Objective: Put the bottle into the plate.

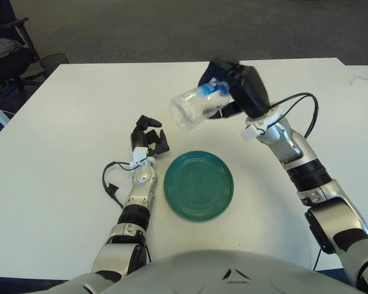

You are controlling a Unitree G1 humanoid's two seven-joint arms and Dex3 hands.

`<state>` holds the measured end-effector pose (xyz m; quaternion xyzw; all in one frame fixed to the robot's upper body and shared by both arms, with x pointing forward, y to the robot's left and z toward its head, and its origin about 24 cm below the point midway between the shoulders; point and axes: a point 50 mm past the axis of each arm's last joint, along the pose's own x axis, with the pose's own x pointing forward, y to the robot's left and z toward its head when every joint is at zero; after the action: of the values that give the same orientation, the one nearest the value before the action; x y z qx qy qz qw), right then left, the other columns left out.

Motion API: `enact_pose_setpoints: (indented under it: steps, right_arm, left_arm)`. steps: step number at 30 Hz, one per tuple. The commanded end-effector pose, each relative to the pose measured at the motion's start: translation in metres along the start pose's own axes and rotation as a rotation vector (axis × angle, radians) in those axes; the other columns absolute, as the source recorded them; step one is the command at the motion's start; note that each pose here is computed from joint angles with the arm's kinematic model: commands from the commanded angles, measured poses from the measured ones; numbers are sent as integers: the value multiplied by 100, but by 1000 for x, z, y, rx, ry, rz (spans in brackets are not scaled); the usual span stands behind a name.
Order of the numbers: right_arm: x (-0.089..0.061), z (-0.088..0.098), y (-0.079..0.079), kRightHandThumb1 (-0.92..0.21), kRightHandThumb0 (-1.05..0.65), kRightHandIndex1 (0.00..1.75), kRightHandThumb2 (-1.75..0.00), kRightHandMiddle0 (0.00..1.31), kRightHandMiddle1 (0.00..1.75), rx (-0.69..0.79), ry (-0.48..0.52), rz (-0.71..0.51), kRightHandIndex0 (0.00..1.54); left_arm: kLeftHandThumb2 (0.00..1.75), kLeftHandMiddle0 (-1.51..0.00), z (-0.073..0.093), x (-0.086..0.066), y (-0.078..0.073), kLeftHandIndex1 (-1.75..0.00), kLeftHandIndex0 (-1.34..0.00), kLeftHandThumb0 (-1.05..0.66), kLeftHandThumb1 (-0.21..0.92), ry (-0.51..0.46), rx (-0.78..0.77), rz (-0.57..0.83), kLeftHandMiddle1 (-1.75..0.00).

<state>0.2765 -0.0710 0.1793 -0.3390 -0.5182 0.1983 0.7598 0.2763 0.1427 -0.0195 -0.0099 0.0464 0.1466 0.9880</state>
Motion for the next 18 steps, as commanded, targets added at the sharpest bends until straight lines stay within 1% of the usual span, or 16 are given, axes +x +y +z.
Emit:
enact_pose_setpoints:
  steps: [1,2,3,5,7,12,14,18]
  right_arm:
    - [-7,7,4,-40,-9,175,-116,89,175,37,-33,58,118]
    - [-8,8,4,-40,-9,175,-116,89,175,40,-35,63,118]
    - [-11,10,12,-41,-9,175,-115,89,175,53,-53,82,118]
    - [-16,14,23,-42,-9,175,-114,87,175,71,-87,113,115]
    - [-18,15,28,-43,-9,175,-112,85,175,84,-120,138,113]
    - [-22,18,30,-44,-7,175,-111,84,175,103,-185,186,112]
    - [-26,20,30,-44,-7,175,-111,84,175,98,-207,227,111]
    - [-29,22,28,-45,-8,175,-110,83,175,79,-227,269,110]
  left_arm:
    - [144,-118,-22,-9,7,-175,-69,-51,21,99,14,3,-175]
    - [144,-117,-22,-9,6,-175,-69,-51,21,99,13,1,-175]
    - [144,-117,-22,-9,6,-175,-69,-51,22,98,15,3,-175]
    - [143,-116,-22,-8,6,-175,-68,-50,22,97,22,6,-175]
    - [143,-116,-21,-7,5,-175,-68,-50,23,102,34,15,-175]
    - [147,-117,-18,-8,1,-175,-71,-52,19,105,74,56,-175]
    - [149,-117,-17,-8,0,-175,-72,-53,18,99,92,66,-175]
    - [150,-118,-16,-9,0,-175,-74,-53,16,95,112,70,-175]
